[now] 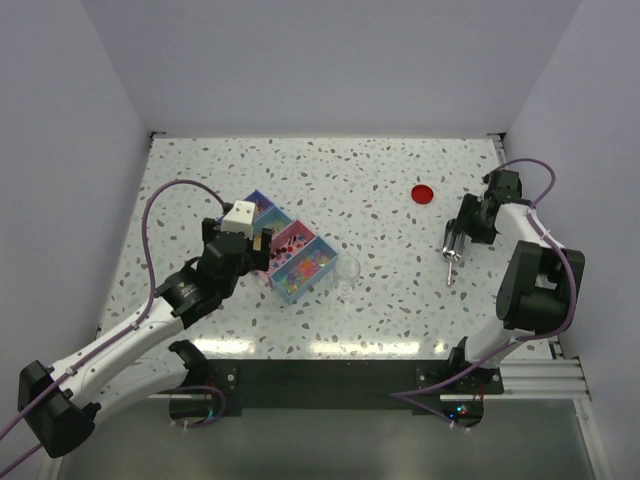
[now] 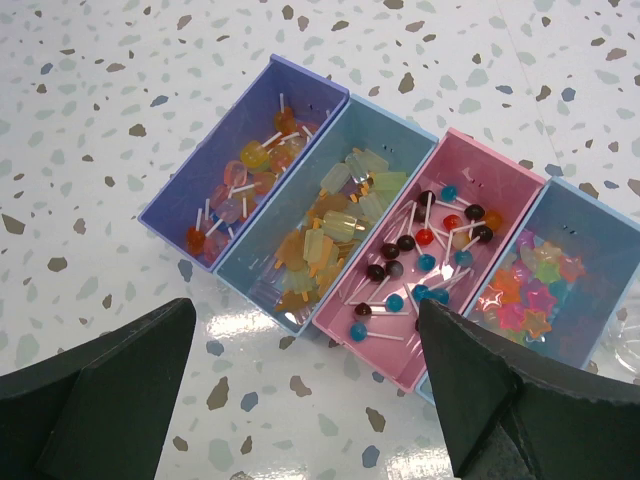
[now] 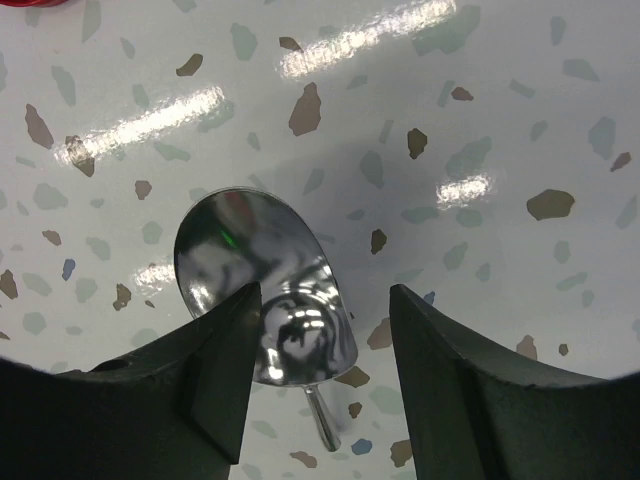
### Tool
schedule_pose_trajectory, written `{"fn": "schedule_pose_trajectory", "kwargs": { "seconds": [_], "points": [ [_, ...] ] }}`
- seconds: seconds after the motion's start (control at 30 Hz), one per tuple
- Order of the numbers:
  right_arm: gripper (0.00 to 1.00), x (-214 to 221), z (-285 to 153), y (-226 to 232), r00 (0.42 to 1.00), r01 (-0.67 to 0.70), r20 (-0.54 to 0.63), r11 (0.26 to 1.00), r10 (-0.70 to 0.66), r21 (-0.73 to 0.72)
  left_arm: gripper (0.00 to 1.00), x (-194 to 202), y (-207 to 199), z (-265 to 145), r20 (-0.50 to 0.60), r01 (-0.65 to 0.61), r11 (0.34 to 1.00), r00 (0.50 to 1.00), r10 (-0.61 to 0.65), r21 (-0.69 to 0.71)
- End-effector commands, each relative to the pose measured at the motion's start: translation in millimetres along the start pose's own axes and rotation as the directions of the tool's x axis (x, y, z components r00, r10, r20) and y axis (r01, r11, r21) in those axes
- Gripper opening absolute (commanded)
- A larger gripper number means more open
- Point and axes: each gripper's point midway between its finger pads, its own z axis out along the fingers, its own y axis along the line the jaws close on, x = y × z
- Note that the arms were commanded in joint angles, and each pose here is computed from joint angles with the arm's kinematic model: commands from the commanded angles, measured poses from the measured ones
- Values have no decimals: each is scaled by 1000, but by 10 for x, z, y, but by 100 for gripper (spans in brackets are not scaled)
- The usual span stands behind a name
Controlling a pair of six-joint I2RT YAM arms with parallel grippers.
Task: Pack the candies
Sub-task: Pick up the spatula from the center of the board.
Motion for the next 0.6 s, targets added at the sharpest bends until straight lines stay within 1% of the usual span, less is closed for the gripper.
{"fn": "schedule_pose_trajectory", "kwargs": {
  "seconds": [0.0,0.03,0.23,0.33,0.37,0.47,0.5,0.57],
  "points": [
    [57,-200,64,127,998,21,54,997,-17,-75,98,-188,80,5,76,22,999,997,-19,-42],
    [53,-180,104,128,999,23,41,997,-20,-78,98,-191,84,7,77,22,999,997,-18,-43],
    [41,-175,134,104,999,33,39,997,-30,-70,98,-170,89,28,70,8,999,998,-5,-49],
    [30,-158,136,96,999,38,33,997,-36,-68,98,-166,85,31,68,9,999,998,-5,-48],
    [24,-148,126,96,999,41,29,997,-39,-68,98,-172,80,32,69,8,999,998,-5,-47],
    [16,-173,69,94,998,33,52,997,-29,-64,98,-162,41,51,62,2,1000,998,0,-31],
    [11,-183,49,101,998,32,62,997,-28,-65,97,-161,34,54,61,2,1000,998,0,-28],
    [4,-164,41,87,998,17,64,998,-13,-60,98,-144,-5,68,51,-5,1000,999,6,-13]
  ]
}}
